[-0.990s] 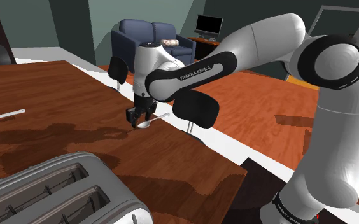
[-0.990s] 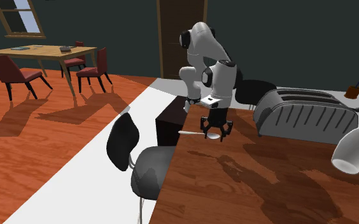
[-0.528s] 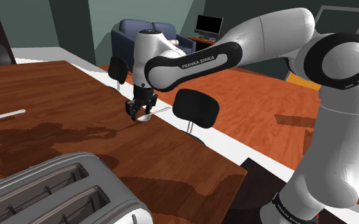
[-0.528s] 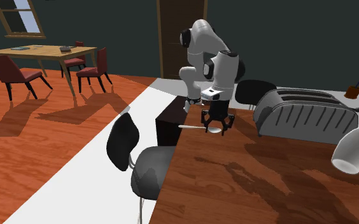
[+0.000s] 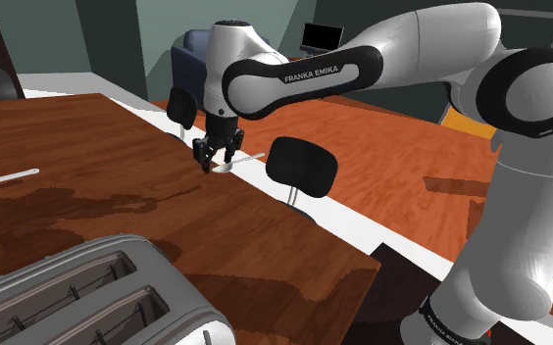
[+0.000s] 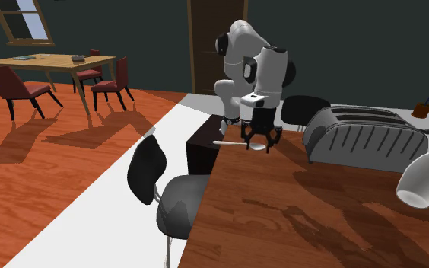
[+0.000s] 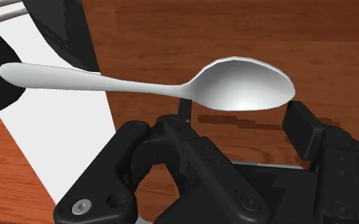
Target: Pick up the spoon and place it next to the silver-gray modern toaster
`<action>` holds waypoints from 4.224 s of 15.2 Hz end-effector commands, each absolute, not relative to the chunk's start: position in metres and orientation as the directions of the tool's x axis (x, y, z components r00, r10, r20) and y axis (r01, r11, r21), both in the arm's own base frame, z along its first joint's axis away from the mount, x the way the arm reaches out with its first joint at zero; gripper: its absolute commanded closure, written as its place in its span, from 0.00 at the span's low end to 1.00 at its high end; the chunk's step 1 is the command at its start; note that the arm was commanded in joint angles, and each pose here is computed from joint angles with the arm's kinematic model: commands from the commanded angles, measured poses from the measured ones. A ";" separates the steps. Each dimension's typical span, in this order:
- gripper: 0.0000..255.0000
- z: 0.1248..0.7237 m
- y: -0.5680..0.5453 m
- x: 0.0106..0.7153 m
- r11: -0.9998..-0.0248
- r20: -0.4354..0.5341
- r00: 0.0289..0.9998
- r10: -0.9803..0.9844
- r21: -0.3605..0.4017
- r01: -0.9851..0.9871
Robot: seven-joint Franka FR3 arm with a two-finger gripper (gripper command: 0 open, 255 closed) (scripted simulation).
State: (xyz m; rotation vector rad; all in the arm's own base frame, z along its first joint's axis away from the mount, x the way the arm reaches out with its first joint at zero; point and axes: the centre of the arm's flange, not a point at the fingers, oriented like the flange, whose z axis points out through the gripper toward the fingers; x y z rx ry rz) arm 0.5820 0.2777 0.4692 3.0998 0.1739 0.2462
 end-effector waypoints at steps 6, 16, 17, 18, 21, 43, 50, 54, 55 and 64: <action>1.00 0.506 0.278 0.581 -0.993 0.155 0.981 0.113 0.036 0.109; 1.00 0.559 0.278 0.581 -0.993 0.155 0.981 0.113 0.036 0.109; 1.00 0.564 0.278 0.581 -0.993 0.155 0.981 0.113 0.036 0.109; 1.00 0.570 0.278 0.581 -0.993 0.155 0.981 0.113 0.036 0.109; 1.00 0.586 0.278 0.581 -0.993 0.155 0.981 0.113 0.036 0.109; 1.00 0.629 0.432 0.506 -0.993 0.155 0.981 0.113 0.036 0.109; 1.00 0.629 0.515 0.465 -0.993 0.155 0.981 0.113 0.036 0.109; 1.00 0.614 0.527 0.459 -0.993 0.155 0.981 0.113 0.036 0.109; 1.00 0.608 0.527 0.459 -0.993 0.155 0.981 0.113 0.036 0.109; 1.00 0.561 0.527 0.459 -0.993 0.155 0.981 0.113 0.036 0.109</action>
